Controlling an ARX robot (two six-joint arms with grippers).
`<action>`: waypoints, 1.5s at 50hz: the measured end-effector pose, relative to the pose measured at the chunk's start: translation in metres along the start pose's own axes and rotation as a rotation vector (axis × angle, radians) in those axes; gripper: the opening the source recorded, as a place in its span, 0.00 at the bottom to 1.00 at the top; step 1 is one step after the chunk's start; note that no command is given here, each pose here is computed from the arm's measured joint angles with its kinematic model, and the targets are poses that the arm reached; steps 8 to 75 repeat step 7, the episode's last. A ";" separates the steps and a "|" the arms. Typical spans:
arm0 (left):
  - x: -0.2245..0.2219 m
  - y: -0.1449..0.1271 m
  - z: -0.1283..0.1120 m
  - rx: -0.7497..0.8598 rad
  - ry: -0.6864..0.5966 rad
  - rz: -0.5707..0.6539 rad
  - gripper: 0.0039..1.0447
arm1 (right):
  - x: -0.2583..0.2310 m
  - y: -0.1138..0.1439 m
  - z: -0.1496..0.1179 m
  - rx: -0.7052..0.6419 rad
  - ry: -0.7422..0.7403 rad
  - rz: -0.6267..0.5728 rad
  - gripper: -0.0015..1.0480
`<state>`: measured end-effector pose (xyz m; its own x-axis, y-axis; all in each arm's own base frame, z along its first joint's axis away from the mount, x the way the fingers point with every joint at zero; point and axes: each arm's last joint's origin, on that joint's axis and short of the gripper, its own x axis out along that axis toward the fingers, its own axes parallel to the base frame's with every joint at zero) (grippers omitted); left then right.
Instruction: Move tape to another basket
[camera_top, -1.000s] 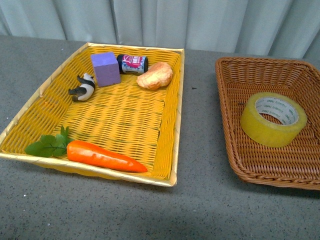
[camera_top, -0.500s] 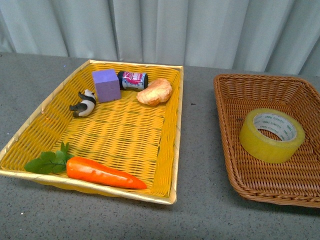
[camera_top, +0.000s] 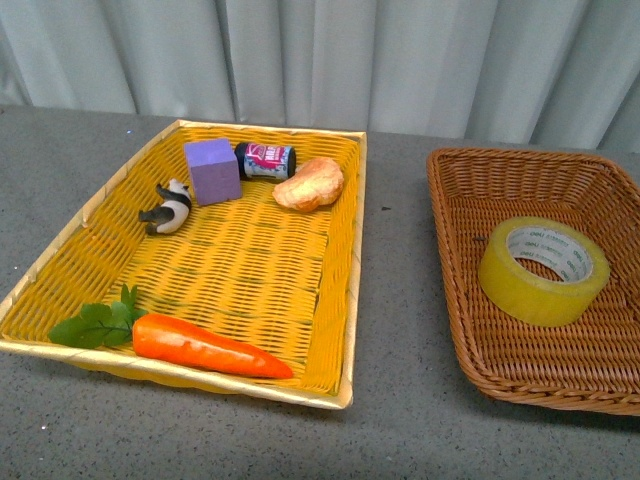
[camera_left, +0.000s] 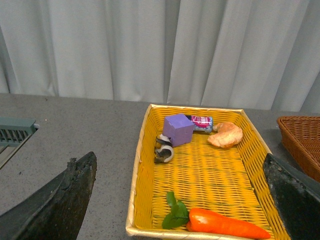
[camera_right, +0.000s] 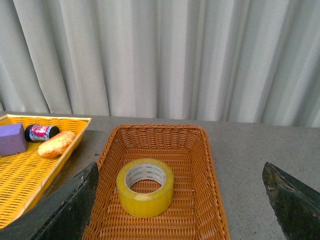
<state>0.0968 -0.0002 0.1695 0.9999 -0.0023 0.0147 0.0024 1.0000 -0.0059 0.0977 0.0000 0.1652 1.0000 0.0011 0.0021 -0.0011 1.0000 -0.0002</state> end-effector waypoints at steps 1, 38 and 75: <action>0.000 0.000 0.000 0.000 0.000 0.000 0.94 | 0.000 0.000 0.000 0.000 0.000 0.000 0.91; 0.000 0.000 0.000 0.000 0.000 0.000 0.94 | 0.000 0.000 0.000 0.000 0.000 0.000 0.91; 0.000 0.000 0.000 0.000 0.000 0.000 0.94 | 0.000 0.000 0.000 0.000 0.000 0.000 0.91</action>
